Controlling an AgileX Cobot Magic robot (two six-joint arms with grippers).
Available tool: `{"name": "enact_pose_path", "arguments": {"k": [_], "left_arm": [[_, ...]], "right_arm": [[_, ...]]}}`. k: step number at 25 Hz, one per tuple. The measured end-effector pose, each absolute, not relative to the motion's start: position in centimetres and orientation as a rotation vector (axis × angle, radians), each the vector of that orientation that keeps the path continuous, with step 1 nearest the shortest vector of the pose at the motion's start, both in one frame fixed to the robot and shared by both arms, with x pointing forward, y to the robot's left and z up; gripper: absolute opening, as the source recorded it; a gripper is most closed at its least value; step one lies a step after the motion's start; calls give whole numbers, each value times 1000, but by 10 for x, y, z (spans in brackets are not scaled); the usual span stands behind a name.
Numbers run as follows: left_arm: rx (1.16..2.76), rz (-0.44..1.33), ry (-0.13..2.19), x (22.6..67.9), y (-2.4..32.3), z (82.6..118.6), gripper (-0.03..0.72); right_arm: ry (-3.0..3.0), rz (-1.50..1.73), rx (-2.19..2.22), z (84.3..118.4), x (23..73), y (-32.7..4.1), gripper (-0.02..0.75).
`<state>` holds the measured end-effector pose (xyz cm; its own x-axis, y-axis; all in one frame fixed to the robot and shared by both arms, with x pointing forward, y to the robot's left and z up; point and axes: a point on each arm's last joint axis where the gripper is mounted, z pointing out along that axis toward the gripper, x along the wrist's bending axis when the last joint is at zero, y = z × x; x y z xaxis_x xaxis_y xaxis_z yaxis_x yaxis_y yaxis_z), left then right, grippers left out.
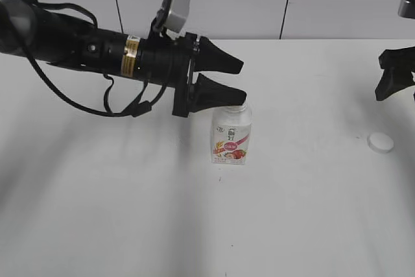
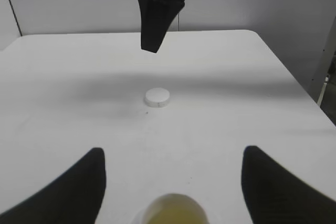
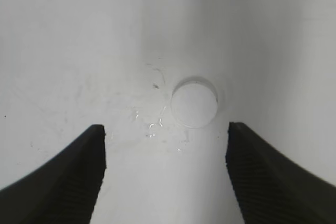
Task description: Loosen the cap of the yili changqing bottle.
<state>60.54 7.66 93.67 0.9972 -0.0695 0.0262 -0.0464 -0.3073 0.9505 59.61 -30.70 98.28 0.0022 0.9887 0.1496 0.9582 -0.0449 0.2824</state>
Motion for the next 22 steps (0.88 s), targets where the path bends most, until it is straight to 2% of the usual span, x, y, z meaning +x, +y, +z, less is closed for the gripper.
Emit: {"name": "enact_pose_path", "arguments": {"k": [6,9,11,16,22], "left_arm": [[1937,72,-31,611,94,968,493],[2019,189,19,619,113,982,493],[2085,330,52,626,128,995,493],[2134,735,240,644,164,1032,493],[2161,1194,559,664,201,1046,493]], "right_arm": [[2100,504,2111,1007,591,-306,562],[2088,539,2069,1023,588,-306,562],[2080,559,2043,1032,585,-306,562],[2079,597,1960,1051,577,-305,562],[2087,611,1903,1061,572,-305,562]]}}
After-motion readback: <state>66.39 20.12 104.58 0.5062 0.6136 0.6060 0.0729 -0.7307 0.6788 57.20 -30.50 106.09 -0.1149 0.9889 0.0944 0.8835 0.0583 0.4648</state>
